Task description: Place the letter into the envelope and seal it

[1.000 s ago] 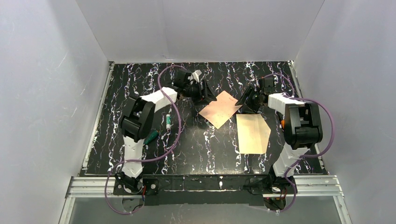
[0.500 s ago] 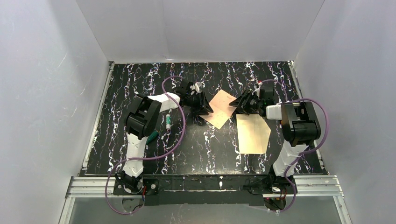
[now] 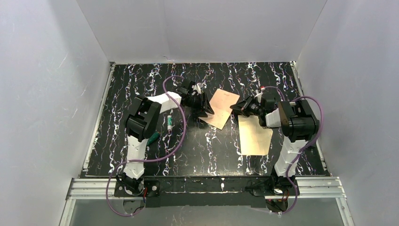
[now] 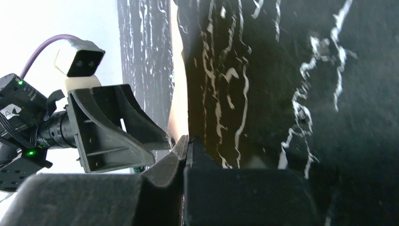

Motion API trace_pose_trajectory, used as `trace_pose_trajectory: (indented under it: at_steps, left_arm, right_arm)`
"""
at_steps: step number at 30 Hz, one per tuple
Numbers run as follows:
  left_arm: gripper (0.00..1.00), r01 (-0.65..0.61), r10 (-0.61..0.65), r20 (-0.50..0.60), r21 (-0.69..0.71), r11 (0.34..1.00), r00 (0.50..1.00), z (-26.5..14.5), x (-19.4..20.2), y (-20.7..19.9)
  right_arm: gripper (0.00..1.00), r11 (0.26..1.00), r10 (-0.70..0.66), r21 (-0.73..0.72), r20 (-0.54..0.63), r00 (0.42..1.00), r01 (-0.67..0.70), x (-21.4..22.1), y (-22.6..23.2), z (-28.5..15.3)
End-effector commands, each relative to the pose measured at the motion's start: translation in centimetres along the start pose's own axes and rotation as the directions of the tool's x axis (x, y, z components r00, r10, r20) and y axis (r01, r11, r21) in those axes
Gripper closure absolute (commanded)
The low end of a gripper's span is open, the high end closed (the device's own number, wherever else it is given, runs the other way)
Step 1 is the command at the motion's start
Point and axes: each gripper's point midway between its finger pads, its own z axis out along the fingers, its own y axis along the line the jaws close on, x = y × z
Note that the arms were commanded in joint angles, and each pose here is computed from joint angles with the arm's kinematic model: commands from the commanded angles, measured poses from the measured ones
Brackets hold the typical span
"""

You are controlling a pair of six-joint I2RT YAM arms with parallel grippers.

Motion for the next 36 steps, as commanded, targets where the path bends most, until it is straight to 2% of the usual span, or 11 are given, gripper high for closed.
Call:
trace_pose_trajectory:
  at_steps: [1, 4, 6, 7, 11, 15, 23, 25, 30, 34, 36]
  left_arm:
    - [0.48, -0.081, 0.081, 0.033, 0.007, 0.997, 0.996, -4.9, -1.3, -4.0]
    - [0.28, -0.165, 0.157, 0.167, 0.039, 0.985, 0.973, -10.7, -4.3, -6.9]
    - [0.06, -0.22, 0.198, 0.28, 0.051, 0.974, 0.94, -15.4, -6.3, -8.5]
    - [0.02, -0.246, 0.215, 0.33, 0.056, 0.968, 0.919, -17.8, -7.1, -9.2]
    - [0.02, -0.331, 0.288, 0.485, 0.003, 0.944, 0.826, -25.7, -8.6, -10.7]
    - [0.02, -0.418, 0.352, 0.574, -0.019, 0.908, 0.739, -30.2, -8.3, -13.1]
    - [0.02, -0.711, 0.511, 0.62, 0.109, 0.695, 0.595, -33.7, -3.9, -19.3]
    - [0.02, -0.725, 0.497, 0.631, 0.155, 0.671, 0.596, -34.1, -3.2, -20.2]
    - [0.03, -0.687, 0.416, 0.616, 0.298, 0.663, 0.668, -34.5, -2.8, -22.2]
    - [0.11, -0.696, 0.425, 0.568, 0.438, 0.569, 0.705, -36.4, 0.3, -24.6]
    - [0.14, -0.715, 0.44, 0.571, 0.473, 0.515, 0.694, -37.9, 1.7, -26.0]
  right_arm:
    - [0.99, 0.984, -0.12, -0.12, 0.072, 0.99, 0.128, -3.7, 5.0, 0.5]
    - [0.99, 0.966, -0.165, -0.187, 0.078, 0.983, 0.177, -5.1, 9.0, -0.1]
    - [0.99, 0.95, -0.205, -0.226, 0.075, 0.976, 0.217, -5.8, 12.2, -1.1]
    - [0.99, 0.937, -0.232, -0.25, 0.08, 0.969, 0.245, -6.2, 14.1, -1.7]
    - [0.99, 0.854, -0.335, -0.383, 0.115, 0.935, 0.353, -6.8, 22.2, -5.1]
    - [0.99, 0.76, -0.4, -0.502, 0.138, 0.906, 0.412, -6.1, 28.7, -8.6]
    - [0.99, 0.576, -0.499, -0.655, 0.191, 0.845, 0.489, -2.4, 38.8, -15.0]
    - [0.99, 0.532, -0.532, -0.688, 0.181, 0.827, 0.493, -0.9, 40.8, -16.0]
    - [0.99, 0.461, -0.555, -0.738, 0.193, 0.809, 0.493, 1.1, 44.3, -18.2]
    - [0.99, 0.454, -0.54, -0.738, 0.217, 0.813, 0.499, 1.1, 45.3, -19.2]
    - [0.99, 0.457, -0.524, -0.739, 0.226, 0.821, 0.495, 1.0, 45.6, -19.5]
